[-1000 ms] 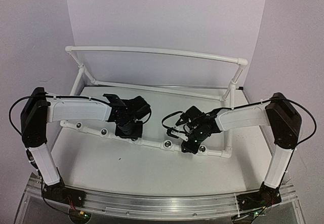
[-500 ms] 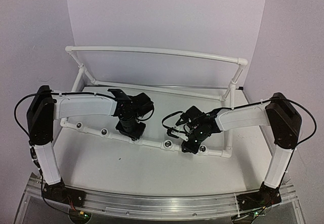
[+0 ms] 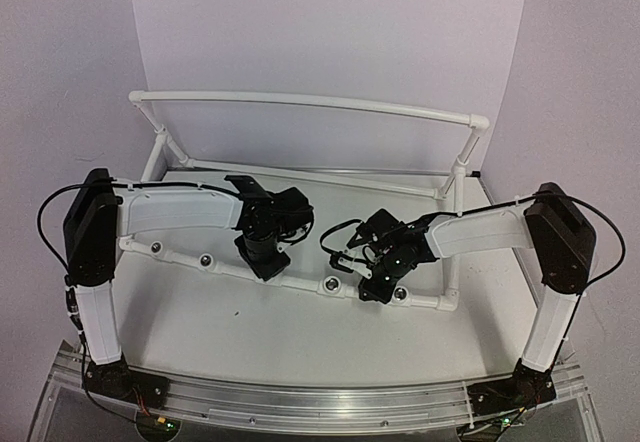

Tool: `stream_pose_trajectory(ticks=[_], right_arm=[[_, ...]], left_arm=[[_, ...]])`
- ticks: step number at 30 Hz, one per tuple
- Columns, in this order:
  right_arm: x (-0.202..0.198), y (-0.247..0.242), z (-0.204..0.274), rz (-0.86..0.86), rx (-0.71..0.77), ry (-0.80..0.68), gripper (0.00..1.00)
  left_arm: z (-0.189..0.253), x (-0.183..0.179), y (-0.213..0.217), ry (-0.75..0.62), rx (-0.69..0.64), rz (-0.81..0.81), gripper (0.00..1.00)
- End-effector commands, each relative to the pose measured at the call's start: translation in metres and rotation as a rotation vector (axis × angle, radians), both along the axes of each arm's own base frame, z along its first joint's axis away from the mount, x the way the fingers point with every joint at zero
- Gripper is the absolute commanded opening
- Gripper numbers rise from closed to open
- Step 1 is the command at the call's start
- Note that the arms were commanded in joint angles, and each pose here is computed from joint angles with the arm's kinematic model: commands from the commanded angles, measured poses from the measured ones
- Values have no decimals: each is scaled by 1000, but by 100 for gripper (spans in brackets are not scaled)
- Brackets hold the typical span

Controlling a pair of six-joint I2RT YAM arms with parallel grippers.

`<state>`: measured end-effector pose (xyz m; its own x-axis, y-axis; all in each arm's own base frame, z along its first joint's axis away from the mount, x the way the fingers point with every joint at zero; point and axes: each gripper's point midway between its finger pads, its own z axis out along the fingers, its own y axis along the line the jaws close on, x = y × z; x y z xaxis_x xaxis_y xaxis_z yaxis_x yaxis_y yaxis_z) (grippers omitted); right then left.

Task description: Install the water faucets

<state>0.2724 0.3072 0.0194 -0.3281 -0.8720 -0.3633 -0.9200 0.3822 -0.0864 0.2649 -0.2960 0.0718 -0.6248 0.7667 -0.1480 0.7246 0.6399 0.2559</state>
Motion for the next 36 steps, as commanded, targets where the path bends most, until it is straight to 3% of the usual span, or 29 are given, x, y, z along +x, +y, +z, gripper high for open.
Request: stream_pose_trajectory(ticks=[1,13,19,23,27,28,32,36], right_arm=[[-12,6,1,-46,36,71,0],[-14,5,0,-43,30,71,0],[-13,6,-1,-42,31,74,0],[-13,7,0,-44,36,75,0],[-12,8,1,-48,39,74,0],[-12,8,1,-48,38,75,0],[-11,9,1,-50,39,75,1],[-11,8,1,-52,37,76,1]], left_arm=[[-88,-33,32,199,283,-269,0],[-72,-13,37,53,418,-562,0],[-41,8,27,-102,415,-540,9],[-11,14,13,-165,318,-480,25],[11,14,6,-189,244,-422,62],[15,14,4,-192,230,-408,66],[33,18,-1,-231,178,-356,76],[53,19,-4,-263,116,-290,79]])
